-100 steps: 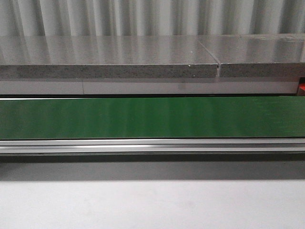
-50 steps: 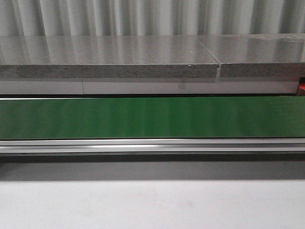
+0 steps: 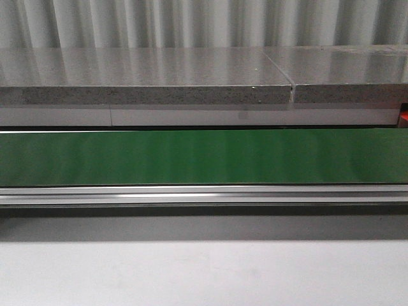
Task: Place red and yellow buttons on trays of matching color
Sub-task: 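Move the left gripper down over the pile and grasp a red button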
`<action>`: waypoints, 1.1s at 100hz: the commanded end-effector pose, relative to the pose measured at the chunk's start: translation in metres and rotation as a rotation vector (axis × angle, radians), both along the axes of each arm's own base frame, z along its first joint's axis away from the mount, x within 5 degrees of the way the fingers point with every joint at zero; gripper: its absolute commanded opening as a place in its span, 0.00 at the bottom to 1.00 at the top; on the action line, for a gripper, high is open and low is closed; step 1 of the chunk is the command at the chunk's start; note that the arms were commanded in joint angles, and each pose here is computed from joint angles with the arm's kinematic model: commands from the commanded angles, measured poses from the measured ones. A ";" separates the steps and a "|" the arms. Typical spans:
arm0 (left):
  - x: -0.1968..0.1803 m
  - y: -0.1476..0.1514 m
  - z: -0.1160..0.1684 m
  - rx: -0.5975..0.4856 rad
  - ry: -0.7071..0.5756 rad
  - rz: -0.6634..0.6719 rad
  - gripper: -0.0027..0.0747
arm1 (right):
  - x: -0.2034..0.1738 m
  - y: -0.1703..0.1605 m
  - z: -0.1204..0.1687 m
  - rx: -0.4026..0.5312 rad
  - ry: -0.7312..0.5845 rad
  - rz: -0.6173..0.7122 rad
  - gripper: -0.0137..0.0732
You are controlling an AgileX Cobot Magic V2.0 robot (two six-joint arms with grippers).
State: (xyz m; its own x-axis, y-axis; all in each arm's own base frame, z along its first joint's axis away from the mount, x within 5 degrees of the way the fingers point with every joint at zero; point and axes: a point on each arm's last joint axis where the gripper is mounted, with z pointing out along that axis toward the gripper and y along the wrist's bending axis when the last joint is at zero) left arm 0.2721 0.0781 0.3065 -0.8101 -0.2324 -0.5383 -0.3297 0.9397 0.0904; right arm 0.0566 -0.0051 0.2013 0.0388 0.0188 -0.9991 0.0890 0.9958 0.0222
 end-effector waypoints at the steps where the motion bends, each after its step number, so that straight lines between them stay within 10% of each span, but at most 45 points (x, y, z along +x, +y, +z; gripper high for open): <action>1: 0.011 0.008 0.017 -0.003 -0.037 0.036 0.58 | -0.003 0.000 0.014 -0.022 -0.109 -0.003 0.08; 44: 0.057 0.021 -0.009 -0.194 0.133 0.111 0.58 | -0.003 0.000 0.014 -0.022 -0.109 -0.003 0.08; 110: 0.086 0.032 -0.043 -0.194 0.253 0.118 0.58 | -0.003 0.000 0.014 -0.022 -0.109 -0.003 0.08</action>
